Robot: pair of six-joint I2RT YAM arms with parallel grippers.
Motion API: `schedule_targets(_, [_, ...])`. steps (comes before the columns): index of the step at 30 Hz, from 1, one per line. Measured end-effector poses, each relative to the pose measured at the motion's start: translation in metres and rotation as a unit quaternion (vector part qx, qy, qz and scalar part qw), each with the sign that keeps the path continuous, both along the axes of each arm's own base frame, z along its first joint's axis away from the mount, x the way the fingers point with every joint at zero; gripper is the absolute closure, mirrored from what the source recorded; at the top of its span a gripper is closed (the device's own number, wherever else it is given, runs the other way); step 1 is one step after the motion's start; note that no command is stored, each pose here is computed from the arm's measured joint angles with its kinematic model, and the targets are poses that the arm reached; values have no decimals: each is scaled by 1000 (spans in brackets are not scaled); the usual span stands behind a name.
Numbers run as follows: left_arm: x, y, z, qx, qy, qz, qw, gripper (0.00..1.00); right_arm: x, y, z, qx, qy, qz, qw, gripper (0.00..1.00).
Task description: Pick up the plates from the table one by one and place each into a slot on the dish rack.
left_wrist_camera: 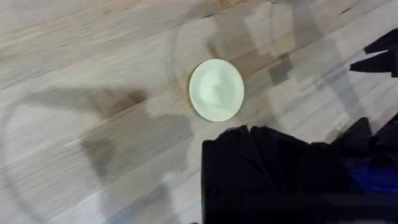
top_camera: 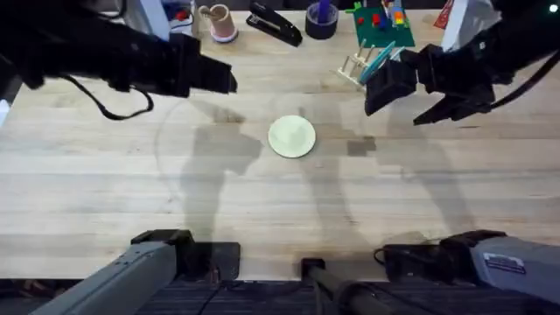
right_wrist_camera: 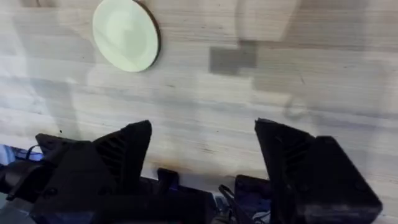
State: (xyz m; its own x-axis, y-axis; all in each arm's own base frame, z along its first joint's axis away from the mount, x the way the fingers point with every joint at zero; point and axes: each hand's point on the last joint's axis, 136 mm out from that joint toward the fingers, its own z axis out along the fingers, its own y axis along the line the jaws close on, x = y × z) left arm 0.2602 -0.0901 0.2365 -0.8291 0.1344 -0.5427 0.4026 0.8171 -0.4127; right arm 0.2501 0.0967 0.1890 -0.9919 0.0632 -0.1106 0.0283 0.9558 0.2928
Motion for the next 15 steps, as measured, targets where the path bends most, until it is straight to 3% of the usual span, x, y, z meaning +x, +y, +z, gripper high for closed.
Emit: schedule_targets(15, [-2,-30,-38,-135,24,-28,990,956,0,0,0,0,0,0,1000,7])
